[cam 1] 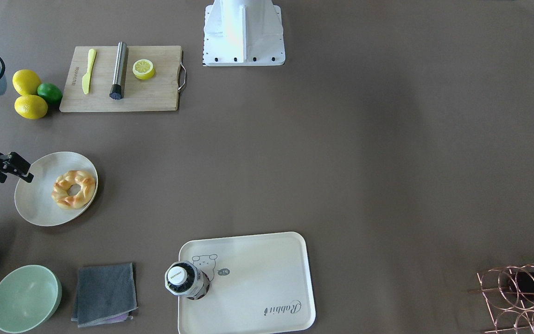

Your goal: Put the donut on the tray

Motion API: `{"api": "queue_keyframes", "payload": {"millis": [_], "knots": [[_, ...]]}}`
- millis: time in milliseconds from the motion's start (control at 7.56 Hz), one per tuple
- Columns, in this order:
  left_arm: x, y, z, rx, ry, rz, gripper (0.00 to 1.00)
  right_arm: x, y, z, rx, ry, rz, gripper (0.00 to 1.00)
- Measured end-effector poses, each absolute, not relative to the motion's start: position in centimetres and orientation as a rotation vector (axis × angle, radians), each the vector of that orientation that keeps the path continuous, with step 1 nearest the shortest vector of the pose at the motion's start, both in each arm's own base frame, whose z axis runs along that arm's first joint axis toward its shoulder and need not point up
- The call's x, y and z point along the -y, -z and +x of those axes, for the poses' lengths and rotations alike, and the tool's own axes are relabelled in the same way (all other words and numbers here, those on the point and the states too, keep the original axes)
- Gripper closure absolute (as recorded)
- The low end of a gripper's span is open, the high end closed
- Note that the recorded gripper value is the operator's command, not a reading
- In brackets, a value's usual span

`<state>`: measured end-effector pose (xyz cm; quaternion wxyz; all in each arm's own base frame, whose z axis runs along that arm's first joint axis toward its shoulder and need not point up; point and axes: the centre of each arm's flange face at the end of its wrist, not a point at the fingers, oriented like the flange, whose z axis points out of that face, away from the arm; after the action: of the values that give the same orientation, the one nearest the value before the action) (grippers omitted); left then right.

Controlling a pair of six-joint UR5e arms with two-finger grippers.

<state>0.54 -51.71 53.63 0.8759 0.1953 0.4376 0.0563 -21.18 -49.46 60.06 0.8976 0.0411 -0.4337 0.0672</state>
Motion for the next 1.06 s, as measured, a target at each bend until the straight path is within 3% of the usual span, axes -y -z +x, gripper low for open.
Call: {"api": "queue_keyframes", "payload": {"millis": [132,264,397,529,1058], "knots": [[51.7,-53.6,0.5,-0.914,-0.118,0.409,0.01,49.4,-60.1,-21.5,0.897,-0.154,0.076,0.40],[51.8,-53.5,0.5,-0.914,-0.118,0.409,0.01,49.2,-60.2,-21.7,0.896,-0.160,0.071,0.54],[51.8,-53.5,0.5,-0.914,-0.118,0.410,0.01,49.0,-60.4,-21.7,0.894,-0.163,0.067,0.86],[51.8,-53.5,0.6,-0.914,-0.118,0.411,0.01,49.0,-60.5,-21.8,0.893,-0.169,0.063,1.00],[51.8,-53.3,0.5,-0.914,-0.118,0.413,0.01,49.3,-59.3,-22.8,0.905,-0.206,0.051,1.00]]}}
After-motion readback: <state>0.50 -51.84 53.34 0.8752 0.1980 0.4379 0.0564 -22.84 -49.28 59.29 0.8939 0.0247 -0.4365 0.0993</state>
